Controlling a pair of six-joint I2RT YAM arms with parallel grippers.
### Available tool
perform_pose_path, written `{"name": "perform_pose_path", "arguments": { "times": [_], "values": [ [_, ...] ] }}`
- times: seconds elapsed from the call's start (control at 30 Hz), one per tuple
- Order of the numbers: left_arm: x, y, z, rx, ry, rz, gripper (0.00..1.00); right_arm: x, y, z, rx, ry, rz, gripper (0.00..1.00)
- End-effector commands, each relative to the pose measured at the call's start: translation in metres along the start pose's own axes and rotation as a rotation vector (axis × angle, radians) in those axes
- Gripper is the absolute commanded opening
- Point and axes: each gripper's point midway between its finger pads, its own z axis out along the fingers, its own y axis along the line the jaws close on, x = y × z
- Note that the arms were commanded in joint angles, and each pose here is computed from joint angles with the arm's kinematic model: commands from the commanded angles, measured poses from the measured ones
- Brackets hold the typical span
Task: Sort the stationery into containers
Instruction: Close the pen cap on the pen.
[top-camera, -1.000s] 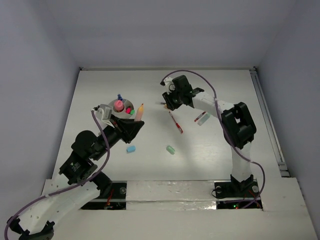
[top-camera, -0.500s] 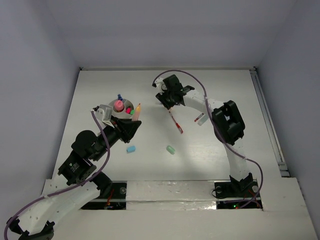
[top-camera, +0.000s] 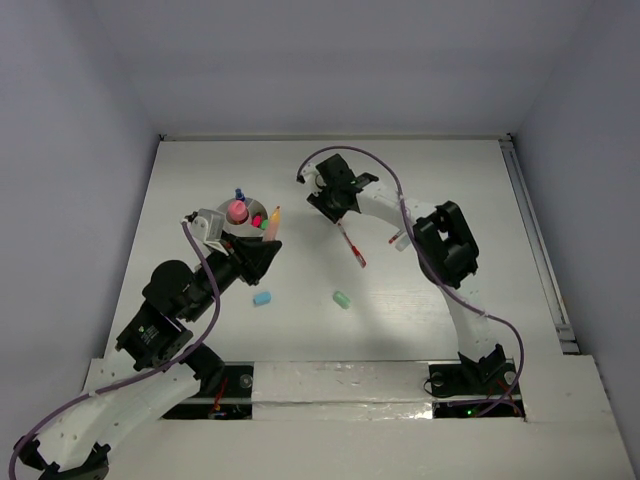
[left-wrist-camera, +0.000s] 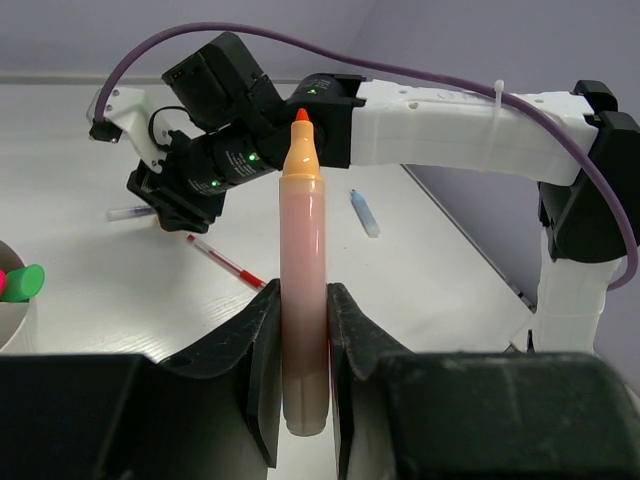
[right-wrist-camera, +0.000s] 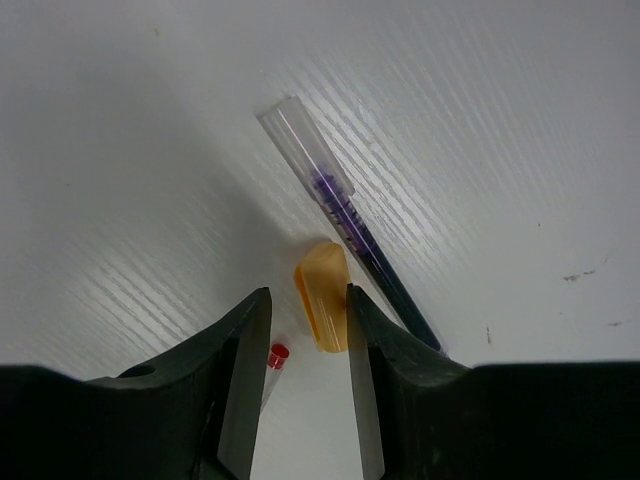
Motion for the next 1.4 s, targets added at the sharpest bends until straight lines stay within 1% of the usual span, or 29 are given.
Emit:
{"name": "perform_pose_path", "arguments": {
  "times": [0.0,0.1,0.17,0.33,0.47,0.53,0.57,0.63,0.7,0.73,0.77,0.87,0.9,1.0,1.03,1.07,1.1,1.13,1.17,1.2,1.23,1.27,1.3,1.33,1.37],
  "values": [
    [-0.022,-0.010,-0.003,0.037,-0.066,0.009,0.00,-0.014,-0.003,-0.001,0.028,-0.017,-0.034,0.41],
    [-0.022,-0.011,-0.003,0.040,-0.064,0.008,0.00,-0.009,-0.003,0.003,0.031,0.001,-0.037,0.36],
    [-0.022,-0.011,-0.003,0.042,-0.065,0.008,0.00,-0.006,-0.002,0.005,0.032,0.011,-0.037,0.35],
    [-0.025,-0.010,-0.004,0.039,-0.073,0.009,0.00,-0.001,-0.002,0.010,0.031,0.033,-0.040,0.38],
    [-0.024,-0.010,-0.004,0.041,-0.072,0.009,0.00,-0.003,0.001,0.013,0.019,0.029,-0.033,0.37],
    [-0.023,-0.010,-0.004,0.039,-0.071,0.009,0.00,-0.004,0.002,0.013,0.012,0.022,-0.024,0.34],
    [-0.023,-0.010,-0.004,0.039,-0.070,0.007,0.00,-0.008,0.007,0.011,0.005,0.012,-0.022,0.27],
    [-0.023,-0.010,-0.004,0.040,-0.071,0.006,0.00,-0.011,0.009,0.009,-0.003,-0.001,-0.011,0.20],
    [-0.023,-0.010,-0.004,0.040,-0.072,0.001,0.00,-0.023,0.008,0.000,-0.005,-0.048,0.008,0.17],
    [-0.022,-0.010,-0.003,0.041,-0.070,0.000,0.00,-0.022,0.011,-0.002,-0.012,-0.057,0.017,0.15],
    [-0.022,-0.010,-0.003,0.044,-0.072,-0.003,0.00,-0.045,0.005,-0.020,0.004,-0.144,0.038,0.14],
    [-0.019,-0.011,-0.001,0.052,-0.067,-0.020,0.00,-0.068,0.019,-0.046,-0.055,-0.272,0.085,0.11],
    [-0.015,-0.011,0.000,0.054,-0.057,-0.024,0.00,-0.087,0.020,-0.073,-0.080,-0.350,0.096,0.11],
    [-0.013,-0.015,0.005,0.085,-0.067,-0.052,0.00,-0.103,0.031,-0.105,-0.150,-0.472,0.162,0.10],
    [-0.010,-0.015,0.007,0.087,-0.060,-0.061,0.00,-0.115,0.030,-0.130,-0.160,-0.535,0.177,0.09],
    [-0.009,-0.017,0.008,0.094,-0.059,-0.079,0.00,-0.125,0.032,-0.143,-0.178,-0.591,0.217,0.09],
    [-0.008,-0.017,0.010,0.100,-0.065,-0.089,0.00,-0.118,0.040,-0.145,-0.213,-0.596,0.232,0.08],
    [-0.006,-0.017,0.011,0.103,-0.063,-0.099,0.00,-0.126,0.041,-0.165,-0.234,-0.645,0.248,0.07],
    [-0.005,-0.018,0.013,0.109,-0.062,-0.119,0.00,-0.127,0.048,-0.175,-0.280,-0.659,0.310,0.06],
    [-0.003,-0.018,0.014,0.114,-0.066,-0.132,0.00,-0.131,0.049,-0.183,-0.321,-0.709,0.331,0.06],
    [-0.002,-0.018,0.016,0.118,-0.067,-0.140,0.00,-0.132,0.047,-0.191,-0.351,-0.736,0.369,0.05],
    [-0.001,-0.020,0.016,0.130,-0.068,-0.152,0.00,-0.144,0.045,-0.216,-0.415,-0.816,0.437,0.03],
    [-0.002,-0.022,0.018,0.142,-0.078,-0.174,0.00,-0.143,0.035,-0.225,-0.452,-0.847,0.481,0.03],
    [-0.002,-0.023,0.018,0.148,-0.081,-0.185,0.00,-0.134,0.046,-0.229,-0.550,-0.845,0.505,0.03],
    [-0.002,-0.025,0.018,0.160,-0.084,-0.198,0.00,-0.135,0.048,-0.243,-0.633,-0.861,0.594,0.02]
  ]
}}
